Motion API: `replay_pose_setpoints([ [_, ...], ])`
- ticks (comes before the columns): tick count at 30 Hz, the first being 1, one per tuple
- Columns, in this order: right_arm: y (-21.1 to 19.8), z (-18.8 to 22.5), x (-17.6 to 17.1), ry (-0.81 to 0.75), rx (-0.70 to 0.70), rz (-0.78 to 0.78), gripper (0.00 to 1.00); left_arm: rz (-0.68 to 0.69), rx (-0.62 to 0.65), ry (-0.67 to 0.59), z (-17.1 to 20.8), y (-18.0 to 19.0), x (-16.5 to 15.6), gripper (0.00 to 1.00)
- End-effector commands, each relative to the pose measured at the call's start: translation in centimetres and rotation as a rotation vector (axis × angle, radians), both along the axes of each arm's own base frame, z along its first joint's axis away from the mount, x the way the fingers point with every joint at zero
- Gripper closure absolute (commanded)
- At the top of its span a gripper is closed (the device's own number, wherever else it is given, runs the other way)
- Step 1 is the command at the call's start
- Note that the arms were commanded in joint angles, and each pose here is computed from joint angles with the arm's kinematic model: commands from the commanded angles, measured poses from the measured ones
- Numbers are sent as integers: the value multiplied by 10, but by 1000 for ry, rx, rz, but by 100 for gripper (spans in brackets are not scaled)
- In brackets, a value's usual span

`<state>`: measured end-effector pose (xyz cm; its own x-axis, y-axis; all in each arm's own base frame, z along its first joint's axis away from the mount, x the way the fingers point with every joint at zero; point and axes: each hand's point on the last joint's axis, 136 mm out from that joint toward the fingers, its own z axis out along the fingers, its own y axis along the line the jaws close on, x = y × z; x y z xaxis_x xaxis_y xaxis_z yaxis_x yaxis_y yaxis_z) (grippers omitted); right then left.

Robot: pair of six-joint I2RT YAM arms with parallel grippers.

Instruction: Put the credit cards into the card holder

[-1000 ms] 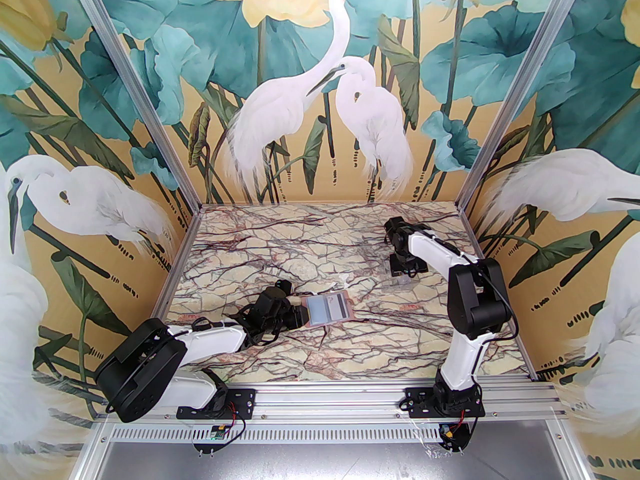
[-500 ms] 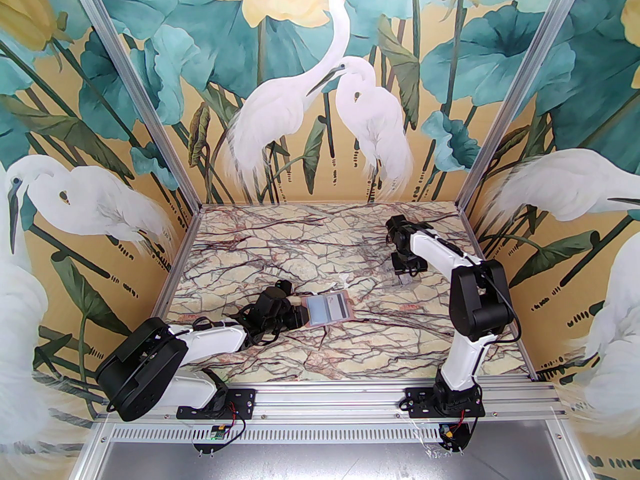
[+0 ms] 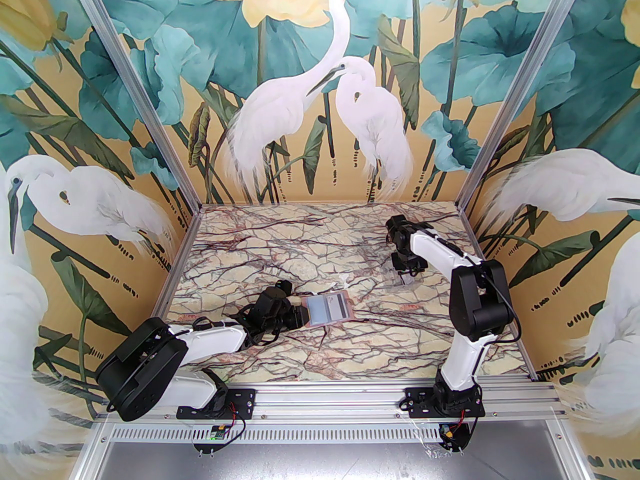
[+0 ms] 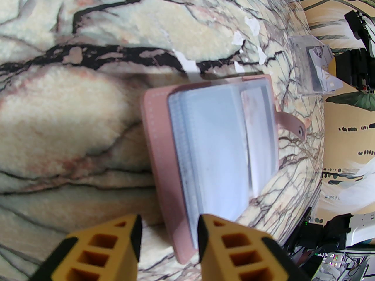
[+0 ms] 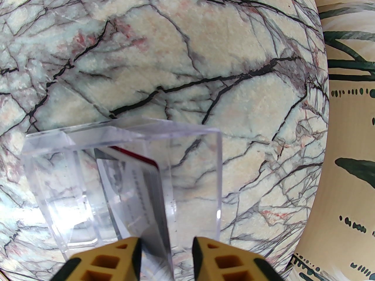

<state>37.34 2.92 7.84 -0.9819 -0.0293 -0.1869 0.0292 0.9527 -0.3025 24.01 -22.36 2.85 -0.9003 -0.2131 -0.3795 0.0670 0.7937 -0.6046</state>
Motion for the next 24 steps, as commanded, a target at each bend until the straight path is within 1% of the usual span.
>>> replay_pose_setpoints([
  [1, -1, 24, 5, -54, 9, -6, 69, -3, -10, 19, -3, -1, -1, 61],
  [7, 4, 29, 4, -68, 46, -3, 80, -3, -9, 20, -4, -1, -1, 61],
  [10, 6, 29, 3, -68, 56, -4, 85, -3, -10, 19, -3, -1, -1, 61],
  [14, 8, 30, 2, -67, 66, -5, 87, -3, -9, 19, -4, -1, -1, 61],
  [23, 19, 32, 1, -83, 147, -62, 90, -2, -9, 21, -4, -1, -1, 61],
  [24, 20, 31, 1, -82, 153, -70, 92, -2, -9, 20, -4, -1, -1, 61],
])
